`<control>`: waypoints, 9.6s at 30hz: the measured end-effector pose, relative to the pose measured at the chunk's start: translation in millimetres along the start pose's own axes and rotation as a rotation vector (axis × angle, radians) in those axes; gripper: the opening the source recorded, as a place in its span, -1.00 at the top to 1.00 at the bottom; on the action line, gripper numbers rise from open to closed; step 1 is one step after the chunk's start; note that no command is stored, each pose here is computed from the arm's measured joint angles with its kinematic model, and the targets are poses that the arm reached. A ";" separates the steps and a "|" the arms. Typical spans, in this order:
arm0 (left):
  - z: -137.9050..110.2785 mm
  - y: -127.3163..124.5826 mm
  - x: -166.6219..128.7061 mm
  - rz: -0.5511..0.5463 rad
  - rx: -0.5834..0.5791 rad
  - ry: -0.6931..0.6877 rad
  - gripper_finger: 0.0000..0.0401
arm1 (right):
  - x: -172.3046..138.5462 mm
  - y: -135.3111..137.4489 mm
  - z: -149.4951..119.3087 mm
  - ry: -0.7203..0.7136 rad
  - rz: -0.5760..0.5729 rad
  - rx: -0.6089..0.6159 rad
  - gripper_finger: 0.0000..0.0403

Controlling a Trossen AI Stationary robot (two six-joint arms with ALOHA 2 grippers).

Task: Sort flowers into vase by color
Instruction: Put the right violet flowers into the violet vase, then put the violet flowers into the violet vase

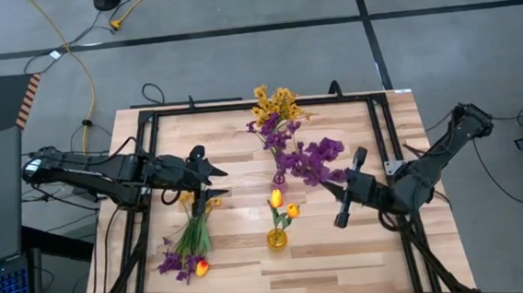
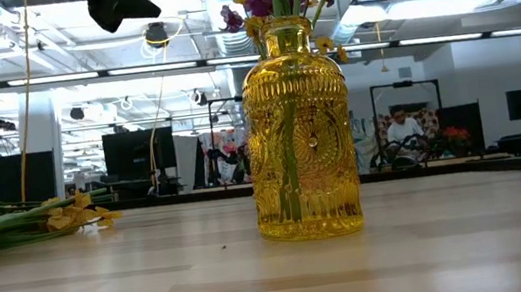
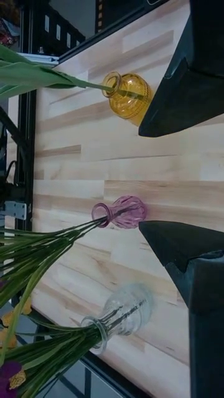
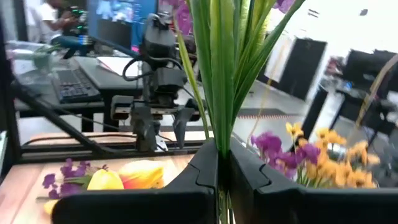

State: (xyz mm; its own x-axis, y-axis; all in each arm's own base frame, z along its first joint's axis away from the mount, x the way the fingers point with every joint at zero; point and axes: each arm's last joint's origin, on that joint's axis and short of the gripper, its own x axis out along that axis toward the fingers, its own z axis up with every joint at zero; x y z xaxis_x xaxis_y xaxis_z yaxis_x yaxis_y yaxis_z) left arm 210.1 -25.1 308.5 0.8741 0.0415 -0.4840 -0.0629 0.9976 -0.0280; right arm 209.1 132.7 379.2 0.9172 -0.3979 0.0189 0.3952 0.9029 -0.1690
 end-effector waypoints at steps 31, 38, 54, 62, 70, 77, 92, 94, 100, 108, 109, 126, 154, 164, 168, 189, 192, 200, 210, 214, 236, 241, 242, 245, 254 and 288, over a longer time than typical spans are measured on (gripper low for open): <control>1.2 0.2 -0.1 0.013 -0.022 -0.013 -0.09 | 17.7 -56.3 -160.8 -0.531 0.260 0.204 0.79; 1.9 0.7 0.0 0.030 -0.024 -0.023 -0.09 | 44.9 -38.4 -162.0 -0.514 0.303 0.160 0.79; 1.8 0.7 0.0 0.031 -0.019 -0.022 -0.09 | 78.7 -32.9 -168.2 -0.478 0.233 0.079 0.79; 1.9 0.7 -0.1 0.031 -0.019 -0.022 -0.09 | 82.4 -37.8 -170.0 -0.462 0.215 0.088 0.79; 1.8 0.7 0.0 0.030 -0.019 -0.022 -0.09 | 84.7 -36.2 -175.5 -0.394 0.213 0.103 0.79; 1.8 0.7 0.0 0.030 -0.020 -0.022 -0.09 | 85.8 -35.2 -178.5 -0.358 0.218 0.117 0.79; 1.8 0.7 0.0 0.030 -0.022 -0.022 -0.09 | 90.1 -37.3 -185.7 -0.284 0.221 0.147 0.68; 1.8 0.7 0.0 0.030 -0.022 -0.022 -0.09 | 90.1 -37.1 -185.9 -0.282 0.222 0.146 0.68; 1.8 0.7 0.0 0.031 -0.022 -0.022 -0.09 | 90.1 -37.1 -186.0 -0.281 0.222 0.145 0.68; 1.9 0.7 -0.1 0.030 -0.022 -0.022 -0.09 | 90.1 -37.1 -186.0 -0.281 0.222 0.145 0.54; 1.9 0.7 -0.1 0.030 -0.022 -0.022 -0.09 | 90.1 -37.1 -186.0 -0.281 0.222 0.145 0.49; 1.9 0.7 -0.1 0.030 -0.043 -0.022 -0.09 | 90.7 -35.6 -189.9 -0.237 0.234 0.161 -0.20; 1.7 0.5 -0.1 0.022 -0.051 -0.020 -0.09 | 80.1 -45.6 -182.9 -0.043 0.211 0.113 -0.19; 1.7 0.5 0.0 0.022 -0.051 -0.020 -0.09 | 66.4 -56.2 -174.4 0.050 0.222 0.065 -0.19; 1.8 0.4 -0.1 0.022 -0.051 -0.021 -0.09 | 62.8 -59.3 -172.6 0.075 0.221 0.089 -0.19; 1.7 0.5 0.0 0.023 -0.051 -0.020 -0.09 | 50.8 -77.5 -173.9 0.218 0.188 0.140 -0.19; 1.8 0.5 0.0 0.023 -0.051 -0.021 -0.09 | 47.8 -79.5 -172.6 0.227 0.188 0.149 -0.19; 1.8 0.4 0.0 0.022 -0.051 -0.021 -0.09 | 35.1 -87.1 -171.2 0.286 0.190 0.122 -0.19; 1.6 0.5 0.0 0.022 -0.111 -0.020 -0.09 | 8.7 -102.2 -172.2 0.402 0.197 0.069 -0.19; 0.0 0.6 -0.1 0.018 -0.133 -0.003 -0.09 | -3.2 -109.2 -171.8 0.431 0.198 0.054 -0.16; -33.0 -3.1 -18.7 0.047 -0.538 0.529 -0.09 | -29.7 -125.1 -194.6 0.631 0.145 0.076 0.81; -34.2 -7.8 -20.0 0.039 -0.540 0.540 -0.09 | -32.0 -125.3 -190.9 0.591 0.203 0.084 0.90; -34.3 -8.9 -20.1 0.036 -0.537 0.539 -0.09 | -31.7 -125.4 -188.8 0.564 0.207 0.099 0.88; -34.7 -11.5 -20.8 0.043 -0.524 0.533 -0.09 | -29.2 -123.1 -187.5 0.436 0.256 0.125 0.84; -35.6 -16.8 -22.1 0.051 -0.494 0.522 -0.09 | -23.3 -118.2 -211.1 0.256 0.316 0.116 0.90; -79.2 -75.7 26.1 0.268 -0.543 0.814 -0.09 | -49.7 -129.9 -237.6 -0.013 0.329 0.143 0.89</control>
State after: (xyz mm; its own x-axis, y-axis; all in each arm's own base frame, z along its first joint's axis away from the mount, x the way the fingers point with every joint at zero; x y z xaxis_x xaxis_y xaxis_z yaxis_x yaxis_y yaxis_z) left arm 199.5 -103.9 228.8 0.2184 0.0080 -0.9758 -0.5966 0.7924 -0.1270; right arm 100.2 -3.4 166.1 0.9967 -0.0813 -0.0011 0.0812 0.9963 -0.0289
